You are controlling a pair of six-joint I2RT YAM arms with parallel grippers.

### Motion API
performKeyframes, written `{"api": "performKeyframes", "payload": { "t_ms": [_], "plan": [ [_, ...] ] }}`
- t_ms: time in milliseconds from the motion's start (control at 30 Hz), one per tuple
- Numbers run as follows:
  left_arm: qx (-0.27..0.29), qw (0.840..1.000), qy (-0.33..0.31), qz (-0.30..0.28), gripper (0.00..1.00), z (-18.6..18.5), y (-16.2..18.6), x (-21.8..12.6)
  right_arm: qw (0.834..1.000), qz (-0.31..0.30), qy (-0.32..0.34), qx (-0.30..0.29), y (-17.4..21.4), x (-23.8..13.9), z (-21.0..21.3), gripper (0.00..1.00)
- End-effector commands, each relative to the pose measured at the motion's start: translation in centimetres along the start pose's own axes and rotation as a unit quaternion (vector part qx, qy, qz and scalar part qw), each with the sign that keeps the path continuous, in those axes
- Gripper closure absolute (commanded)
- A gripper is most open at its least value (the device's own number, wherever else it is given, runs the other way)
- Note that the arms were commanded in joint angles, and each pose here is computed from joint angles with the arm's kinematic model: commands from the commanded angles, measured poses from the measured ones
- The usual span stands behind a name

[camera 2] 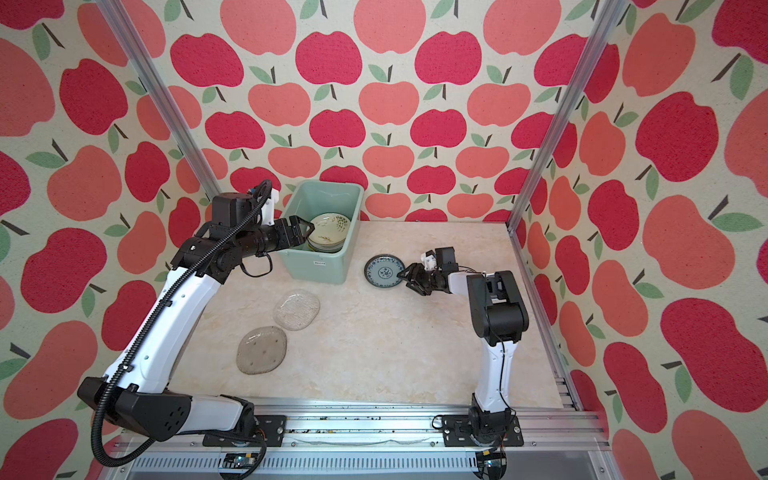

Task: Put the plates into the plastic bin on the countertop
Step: 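Lift the left gripper from the bin while the right reaches the blue-and-white plate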

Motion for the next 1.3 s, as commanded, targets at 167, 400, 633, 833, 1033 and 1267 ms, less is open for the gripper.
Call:
{"api": "performKeyframes", "payload": {
  "t_ms": [167, 400, 633, 833, 1033, 1267],
  "plan": [
    [0.039, 0.999, 0.034, -0.013, 0.16, -1.1, -0.9, 0.1, 0.999, -0.014, 0.007, 0.028, -1.3, 3.5, -1.4, 0.43],
    [0.041, 0.999, 0.032, 0.002, 0.16, -0.6, -0.3, 0.4, 1.0, -0.006, 0.007, 0.029, -1.6, 5.6, -1.3, 0.56],
    [0.039, 0.999, 0.033, 0.006, 0.16, -0.5, -0.4, 0.7, 1.0, 0.003, 0.002, 0.023, -1.7, 6.6, -0.7, 0.76],
    [0.041, 0.999, 0.03, 0.002, 0.16, -0.3, -0.4, 0.5, 1.0, 0.0, -0.002, 0.022, -1.8, 6.3, -0.1, 0.86],
    [0.044, 0.999, 0.026, -0.012, 0.16, -0.2, -0.9, -0.1, 1.0, -0.009, -0.013, 0.017, -2.1, 5.2, 1.2, 0.92],
    [0.033, 0.998, 0.02, -0.045, 0.16, 0.2, -2.2, -1.8, 0.999, -0.03, -0.04, 0.015, -2.5, 1.5, 3.0, 0.98]
  ]
}}
Point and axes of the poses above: each gripper's point midway between its finger pads, its own x axis out along the fingers, its own z axis along the line the jaws close on, y = z × x, the point moved 2 cm from there along -x, back along the fingers, and after that the axes turned 9 degrees about x, right-handed, at the moved point
